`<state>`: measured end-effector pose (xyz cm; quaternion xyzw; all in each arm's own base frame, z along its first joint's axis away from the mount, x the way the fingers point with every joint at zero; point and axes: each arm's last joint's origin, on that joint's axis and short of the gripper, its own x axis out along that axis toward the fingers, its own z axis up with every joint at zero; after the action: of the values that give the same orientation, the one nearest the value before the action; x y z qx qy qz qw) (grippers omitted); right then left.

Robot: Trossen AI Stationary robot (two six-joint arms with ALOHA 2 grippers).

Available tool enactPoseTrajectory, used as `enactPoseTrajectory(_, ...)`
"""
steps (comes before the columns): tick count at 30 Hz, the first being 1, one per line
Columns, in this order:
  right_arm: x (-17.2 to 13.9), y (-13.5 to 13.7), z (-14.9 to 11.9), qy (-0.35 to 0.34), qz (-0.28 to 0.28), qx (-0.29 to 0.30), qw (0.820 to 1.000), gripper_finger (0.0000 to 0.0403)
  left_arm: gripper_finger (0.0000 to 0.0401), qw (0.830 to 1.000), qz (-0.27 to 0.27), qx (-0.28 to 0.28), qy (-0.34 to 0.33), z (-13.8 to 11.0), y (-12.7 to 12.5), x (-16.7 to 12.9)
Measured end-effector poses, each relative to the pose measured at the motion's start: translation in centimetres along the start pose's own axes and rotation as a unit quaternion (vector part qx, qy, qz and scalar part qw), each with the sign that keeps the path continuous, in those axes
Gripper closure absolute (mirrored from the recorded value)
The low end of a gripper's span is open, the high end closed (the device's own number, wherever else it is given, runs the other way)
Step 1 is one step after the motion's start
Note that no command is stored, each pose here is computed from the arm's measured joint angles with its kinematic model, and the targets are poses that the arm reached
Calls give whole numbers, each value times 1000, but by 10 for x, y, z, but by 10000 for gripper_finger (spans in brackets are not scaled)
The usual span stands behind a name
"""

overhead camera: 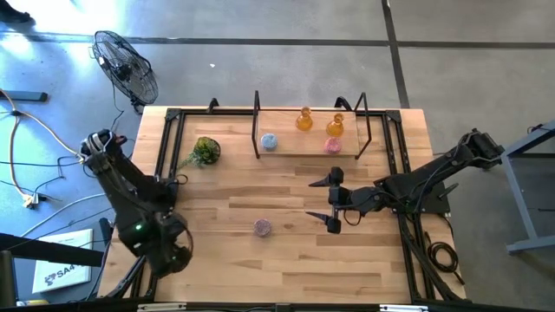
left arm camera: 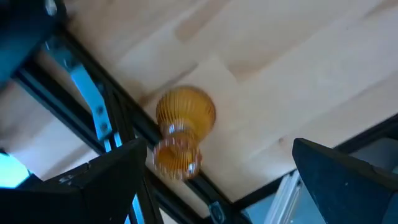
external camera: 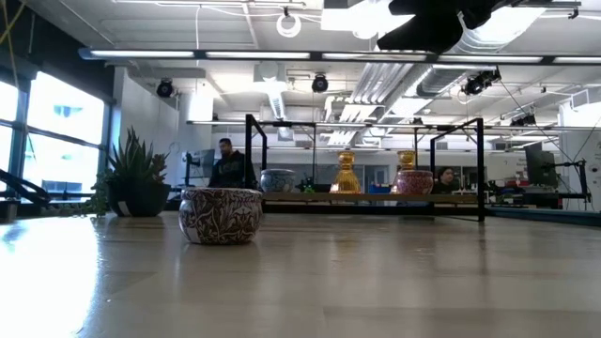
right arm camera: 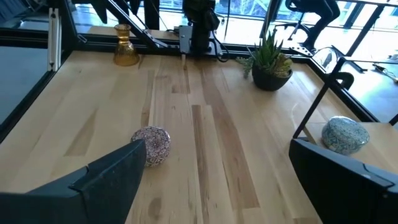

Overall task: Pick & Place candle stick holders
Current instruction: Put the yellow candle holder on the shelf aligned with the other yellow candle holders

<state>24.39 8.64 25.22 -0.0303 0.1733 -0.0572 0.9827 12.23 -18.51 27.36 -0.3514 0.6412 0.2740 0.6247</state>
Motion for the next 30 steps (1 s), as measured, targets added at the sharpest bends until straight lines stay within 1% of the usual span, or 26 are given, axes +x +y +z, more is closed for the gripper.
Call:
enactPoseTrajectory(6,0,0,0,1,5,8,1000,13,4,1000,0,-5,20,-19,5,1)
enactPoseTrajectory(11,0,0,0,1,6,13,1000,13,4,999,15,37,12,-25,12,1)
enactPoseTrajectory(16,0,0,0,1,6,24,1000,13,4,999,31,40,7,-23,16,12)
enactPoseTrajectory(20,0,0,0,1,6,26,1000,13,4,999,22,43,17,-23,16,28)
enactPoseTrajectory(23,0,0,0,0,6,26,1000,13,4,998,19,55,34,-24,16,36)
enactPoseTrajectory(28,0,0,0,-1,6,26,1000,13,4,996,25,59,60,-25,16,39)
enactPoseTrajectory(30,0,0,0,-2,6,26,1000,13,4,995,20,76,55,-25,16,39)
